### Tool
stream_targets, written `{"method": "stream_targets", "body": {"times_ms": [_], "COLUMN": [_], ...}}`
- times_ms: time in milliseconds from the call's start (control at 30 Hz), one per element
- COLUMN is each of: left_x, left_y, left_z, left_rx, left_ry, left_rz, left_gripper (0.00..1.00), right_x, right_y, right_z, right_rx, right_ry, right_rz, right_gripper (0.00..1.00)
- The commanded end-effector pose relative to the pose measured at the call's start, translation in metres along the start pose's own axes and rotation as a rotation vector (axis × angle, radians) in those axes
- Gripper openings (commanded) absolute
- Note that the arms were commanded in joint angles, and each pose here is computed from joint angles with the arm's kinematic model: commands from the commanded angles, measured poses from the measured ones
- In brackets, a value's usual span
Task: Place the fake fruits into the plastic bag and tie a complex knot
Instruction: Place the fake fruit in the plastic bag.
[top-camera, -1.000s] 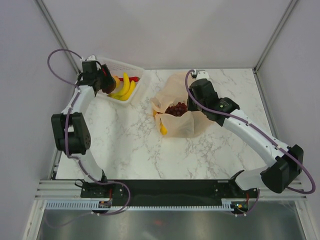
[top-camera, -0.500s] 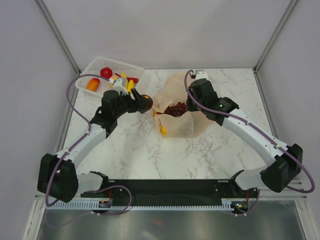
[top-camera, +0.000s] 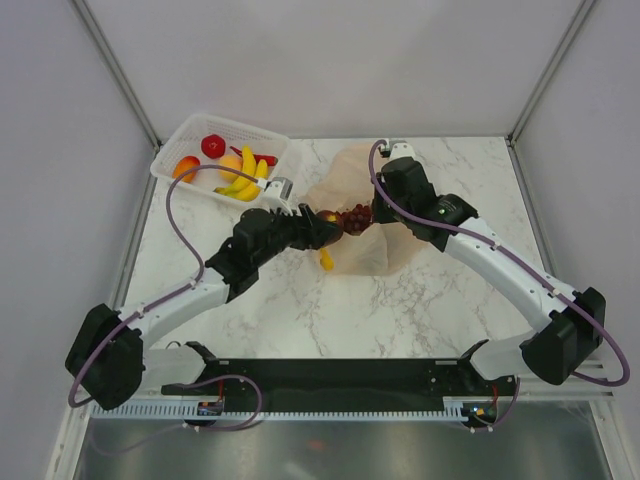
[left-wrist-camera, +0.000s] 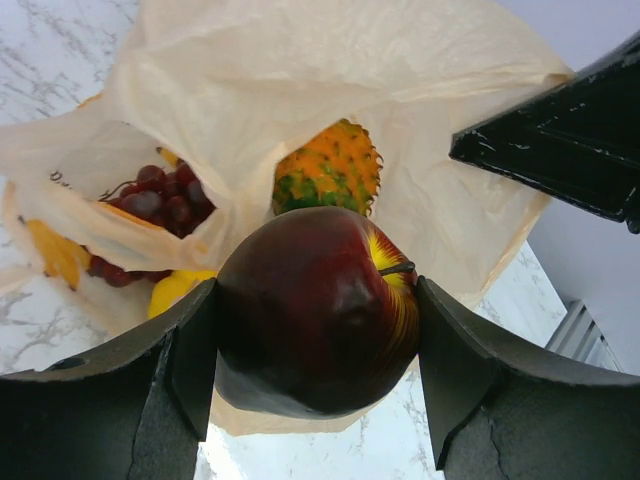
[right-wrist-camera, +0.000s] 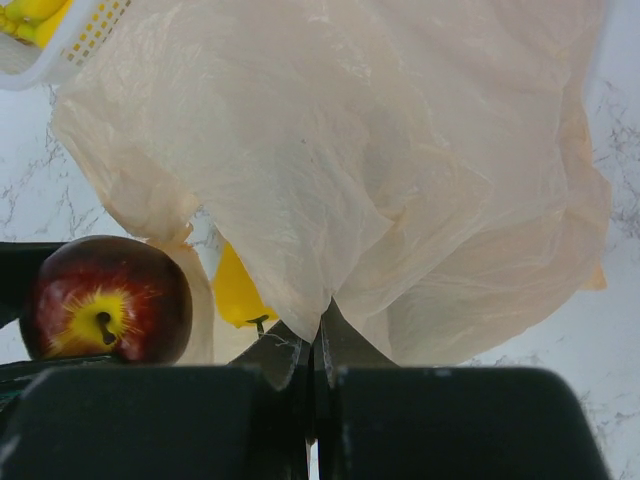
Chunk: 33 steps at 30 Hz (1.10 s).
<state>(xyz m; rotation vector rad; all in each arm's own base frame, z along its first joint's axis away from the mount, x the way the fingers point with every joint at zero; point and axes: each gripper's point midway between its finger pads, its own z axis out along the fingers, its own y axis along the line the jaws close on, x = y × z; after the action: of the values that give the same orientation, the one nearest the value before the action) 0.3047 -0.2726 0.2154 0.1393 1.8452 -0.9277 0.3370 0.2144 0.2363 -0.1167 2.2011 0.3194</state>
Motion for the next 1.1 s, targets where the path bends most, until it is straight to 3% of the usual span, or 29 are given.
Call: {"method": "stream_targets", "body": {"times_ms": [0,433,633,767,800,833,933,1000,1067], "left_x": [-0.03,-0.034,0.012,0.037,0.042,0.042,0.05,0.049,0.045], "left_y": [-0.015,-0.032,-0.033,-0.063,-0.068,-0.071,-0.068,-0.07,-0.079], "left_z": [0.013,0.081,0.13,0.143,0.142,0.14,0.126,0.112,0.102], "left_rx": [0.019,0.044,0.064,0.135,0.144,0.14,0.131,0.152,0.185], "left_ry": [-0.116,-0.074,0.042,0.073,0.079,0.068,0.051,0.044,0.045], "left_rz": [0.052,0.083,0.011,-0.017,-0.009,-0.003,0.006,0.01,0.015], "left_gripper": [0.35,0.36,0.36,0.36,0.39,0.51,0.68,0.74,0.86], "right_x": [-0.007,0.002,-0.009,-0.017,-0.018,-0.019,-0.016,-0.013,-0.012], "right_y": [0.006,-0.001,-0.011,-0.02,-0.023,-0.025,-0.031,-0.034,-0.035], "right_z": [-0.005,-0.005,-0.008,-0.012,-0.013,-0.014,-0.013,-0.012,-0.012], "right_rx": [-0.036,-0.024,0.04,0.09,0.107,0.118,0.143,0.154,0.157], "right_ry": [-0.023,-0.009,-0.054,-0.09,-0.101,-0.106,-0.105,-0.102,-0.099], "right_rz": [0.007,-0.024,-0.009,0.016,0.024,0.029,0.028,0.028,0.027], "right_gripper": [0.0,0.0,0.0,0.0,0.0,0.0,0.0,0.0,0.0]}}
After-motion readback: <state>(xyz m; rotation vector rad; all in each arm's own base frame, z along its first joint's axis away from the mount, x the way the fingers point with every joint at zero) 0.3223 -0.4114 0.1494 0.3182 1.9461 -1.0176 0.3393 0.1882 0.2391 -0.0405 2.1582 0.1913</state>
